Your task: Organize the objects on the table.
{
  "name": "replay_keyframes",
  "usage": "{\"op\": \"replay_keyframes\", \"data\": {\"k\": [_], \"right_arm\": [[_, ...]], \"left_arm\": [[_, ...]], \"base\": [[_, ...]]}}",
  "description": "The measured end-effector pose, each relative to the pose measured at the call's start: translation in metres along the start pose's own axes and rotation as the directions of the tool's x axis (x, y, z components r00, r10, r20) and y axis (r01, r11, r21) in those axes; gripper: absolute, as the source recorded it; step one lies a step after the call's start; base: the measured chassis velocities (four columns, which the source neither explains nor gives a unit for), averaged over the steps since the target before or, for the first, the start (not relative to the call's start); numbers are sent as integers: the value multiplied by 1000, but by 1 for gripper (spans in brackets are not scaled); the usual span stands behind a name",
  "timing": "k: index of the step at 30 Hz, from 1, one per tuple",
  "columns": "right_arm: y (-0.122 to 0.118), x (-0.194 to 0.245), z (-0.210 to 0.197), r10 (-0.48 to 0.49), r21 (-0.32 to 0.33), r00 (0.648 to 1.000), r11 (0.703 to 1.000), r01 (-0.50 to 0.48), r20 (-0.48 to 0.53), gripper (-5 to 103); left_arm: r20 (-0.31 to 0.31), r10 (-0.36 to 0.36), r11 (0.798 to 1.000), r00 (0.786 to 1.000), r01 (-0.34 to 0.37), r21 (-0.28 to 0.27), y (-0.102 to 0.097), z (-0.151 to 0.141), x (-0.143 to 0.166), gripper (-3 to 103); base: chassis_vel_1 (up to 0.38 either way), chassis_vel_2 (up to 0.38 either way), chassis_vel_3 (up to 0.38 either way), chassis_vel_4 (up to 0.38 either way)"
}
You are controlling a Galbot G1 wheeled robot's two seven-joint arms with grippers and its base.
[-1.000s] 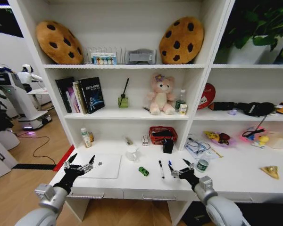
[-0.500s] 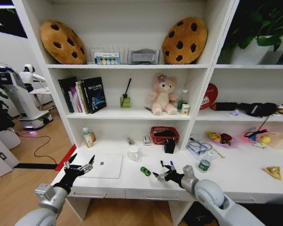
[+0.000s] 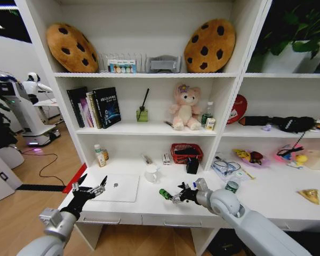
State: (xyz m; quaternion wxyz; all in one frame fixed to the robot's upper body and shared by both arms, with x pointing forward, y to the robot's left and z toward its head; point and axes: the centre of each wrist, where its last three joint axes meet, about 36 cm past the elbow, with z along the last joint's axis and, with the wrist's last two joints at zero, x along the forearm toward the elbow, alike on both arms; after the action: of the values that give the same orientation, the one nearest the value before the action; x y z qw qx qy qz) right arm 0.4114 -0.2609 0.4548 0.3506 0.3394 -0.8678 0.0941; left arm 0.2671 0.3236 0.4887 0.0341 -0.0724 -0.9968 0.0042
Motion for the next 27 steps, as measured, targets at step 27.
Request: {"op": "replay_keyframes", "data": {"k": [27], "right_arm": [[12, -49, 10, 14, 3, 999, 1000, -14, -39, 83]], "left_arm": [[0, 1, 1000, 1000, -1, 0, 0, 0, 0, 100]], "base": [[0, 0, 0, 0]]}}
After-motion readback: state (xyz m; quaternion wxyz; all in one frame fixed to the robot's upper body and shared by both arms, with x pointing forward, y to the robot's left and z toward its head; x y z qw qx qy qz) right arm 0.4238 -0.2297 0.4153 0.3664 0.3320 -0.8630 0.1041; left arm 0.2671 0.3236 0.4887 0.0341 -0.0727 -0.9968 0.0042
